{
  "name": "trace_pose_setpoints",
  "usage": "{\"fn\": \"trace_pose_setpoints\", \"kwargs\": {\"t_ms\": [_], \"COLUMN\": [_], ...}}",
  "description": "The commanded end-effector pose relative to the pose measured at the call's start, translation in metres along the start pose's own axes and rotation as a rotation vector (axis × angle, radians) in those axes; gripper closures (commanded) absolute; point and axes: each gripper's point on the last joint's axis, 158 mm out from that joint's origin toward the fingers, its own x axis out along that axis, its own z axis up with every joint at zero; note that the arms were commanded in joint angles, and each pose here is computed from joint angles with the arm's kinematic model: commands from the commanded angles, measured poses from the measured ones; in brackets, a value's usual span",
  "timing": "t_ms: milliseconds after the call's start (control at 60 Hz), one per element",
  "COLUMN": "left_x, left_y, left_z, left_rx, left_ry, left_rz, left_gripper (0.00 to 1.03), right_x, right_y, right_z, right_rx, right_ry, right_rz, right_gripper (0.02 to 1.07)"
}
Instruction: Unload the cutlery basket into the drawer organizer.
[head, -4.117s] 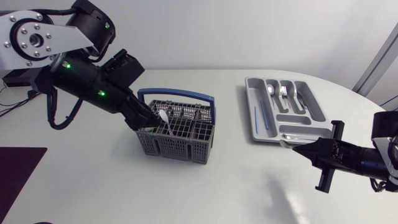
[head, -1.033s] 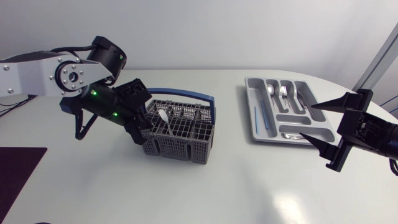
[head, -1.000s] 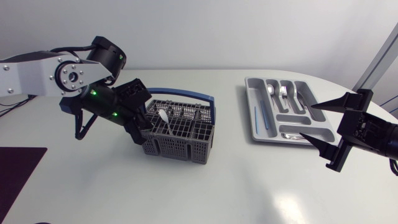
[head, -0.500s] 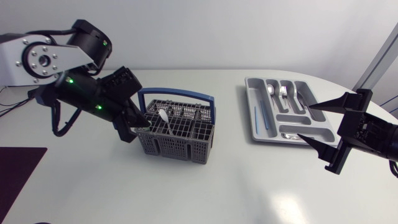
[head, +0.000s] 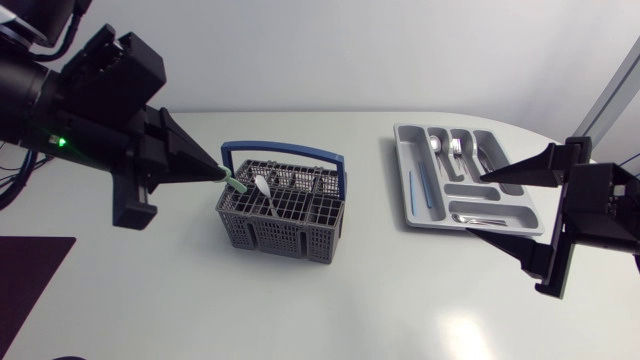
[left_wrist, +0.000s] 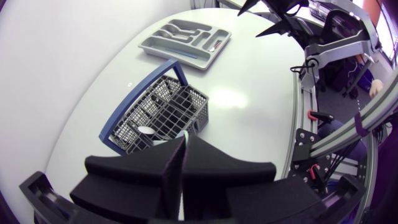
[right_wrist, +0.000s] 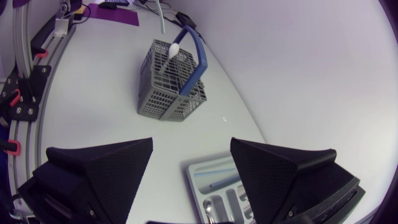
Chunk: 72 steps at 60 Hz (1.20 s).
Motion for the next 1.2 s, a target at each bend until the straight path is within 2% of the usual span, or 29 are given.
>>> {"fn": "trace_pose_setpoints", "kwargs": {"t_ms": [0,167,350,550,833,967,1183], "left_x": [-0.007,-0.006,-0.005,-0.009,0.006,0.017,0.037], "left_y": [-0.017,-0.065,-0.122,-0.16,-0.172,-0.176,-0.173], "left_z": [0.009,0.009,0.001,0.003,0.009,0.014,0.019], "left_rx": [0.089,0.237,0.391,0.51,0.604,0.639,0.672], "left_ry": [-0.03,-0.064,-0.069,-0.125,-0.201,-0.222,-0.226], "left_rz": [-0.043,-0.187,-0.382,-0.518,-0.63,-0.658,-0.69], "left_gripper": [0.9,0.9,0.91,0.93,0.96,0.97,0.97], "right_x": [-0.001,-0.001,0.007,0.017,0.025,0.019,0.009], "right_y": [0.009,0.033,0.059,0.1,0.129,0.139,0.143], "right_z": [0.023,0.052,0.076,0.094,0.107,0.106,0.105], "right_rx": [0.035,0.084,0.081,0.077,0.141,0.18,0.227], "right_ry": [-0.043,-0.103,-0.157,-0.174,-0.204,-0.198,-0.204], "right_rz": [0.062,0.236,0.376,0.59,0.834,1.001,1.198], "right_gripper": [0.17,0.17,0.18,0.19,0.21,0.21,0.21]}}
